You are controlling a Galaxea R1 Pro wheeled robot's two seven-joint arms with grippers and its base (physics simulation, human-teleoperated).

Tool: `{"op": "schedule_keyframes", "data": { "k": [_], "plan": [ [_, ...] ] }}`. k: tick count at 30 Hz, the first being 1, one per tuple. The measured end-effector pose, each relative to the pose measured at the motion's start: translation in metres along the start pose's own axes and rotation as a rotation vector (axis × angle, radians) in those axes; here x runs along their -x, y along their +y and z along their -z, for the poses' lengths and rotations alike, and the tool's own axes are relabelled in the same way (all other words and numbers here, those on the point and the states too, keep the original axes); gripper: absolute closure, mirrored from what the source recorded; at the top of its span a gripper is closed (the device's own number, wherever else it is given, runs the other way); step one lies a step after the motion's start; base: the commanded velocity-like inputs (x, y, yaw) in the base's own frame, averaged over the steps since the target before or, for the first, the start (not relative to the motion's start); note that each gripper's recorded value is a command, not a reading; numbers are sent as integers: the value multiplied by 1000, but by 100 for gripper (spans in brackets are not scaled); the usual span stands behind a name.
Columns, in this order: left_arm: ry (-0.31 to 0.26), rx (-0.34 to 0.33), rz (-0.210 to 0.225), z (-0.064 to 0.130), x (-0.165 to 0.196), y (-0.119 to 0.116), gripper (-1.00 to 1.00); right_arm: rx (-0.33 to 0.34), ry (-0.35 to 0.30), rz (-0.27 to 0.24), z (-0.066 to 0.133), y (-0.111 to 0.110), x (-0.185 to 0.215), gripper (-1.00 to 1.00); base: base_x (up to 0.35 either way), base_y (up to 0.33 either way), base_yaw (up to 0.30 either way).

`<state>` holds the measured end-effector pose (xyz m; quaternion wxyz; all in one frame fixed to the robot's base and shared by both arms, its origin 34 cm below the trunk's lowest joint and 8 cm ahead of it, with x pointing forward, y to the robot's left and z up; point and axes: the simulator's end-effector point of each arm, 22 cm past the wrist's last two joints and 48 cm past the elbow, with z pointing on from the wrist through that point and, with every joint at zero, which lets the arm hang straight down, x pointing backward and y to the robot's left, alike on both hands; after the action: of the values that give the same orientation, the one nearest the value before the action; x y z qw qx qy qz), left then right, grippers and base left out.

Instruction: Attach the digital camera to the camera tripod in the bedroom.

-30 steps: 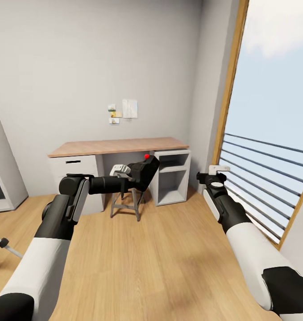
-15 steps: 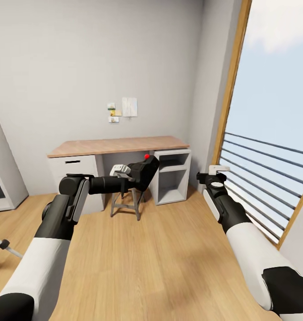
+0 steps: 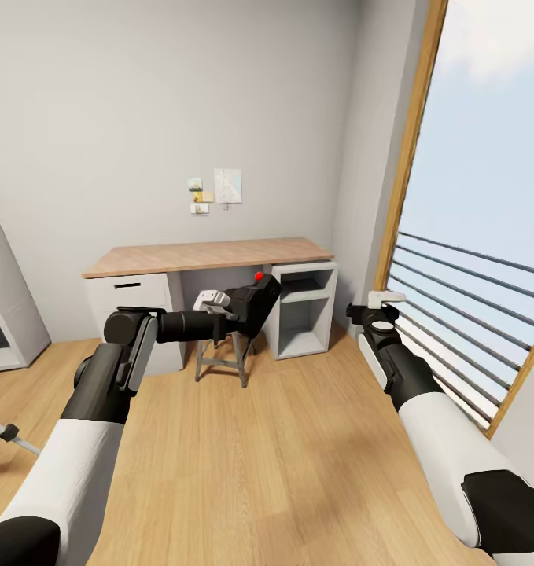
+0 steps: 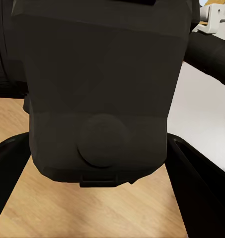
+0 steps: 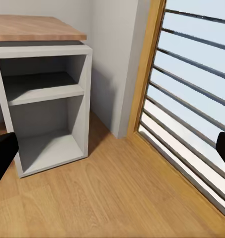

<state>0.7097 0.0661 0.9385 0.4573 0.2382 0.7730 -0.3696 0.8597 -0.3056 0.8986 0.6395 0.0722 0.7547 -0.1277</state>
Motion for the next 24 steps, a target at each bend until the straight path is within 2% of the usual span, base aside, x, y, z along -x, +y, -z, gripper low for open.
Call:
{"op": "schedule_keyframes", "data": {
  "k": [24],
  "plan": [
    [12, -1, 16, 5, 38, -5, 100, 1, 19, 6, -5, 0, 35, -100, 0, 0, 0]
  ]
}}
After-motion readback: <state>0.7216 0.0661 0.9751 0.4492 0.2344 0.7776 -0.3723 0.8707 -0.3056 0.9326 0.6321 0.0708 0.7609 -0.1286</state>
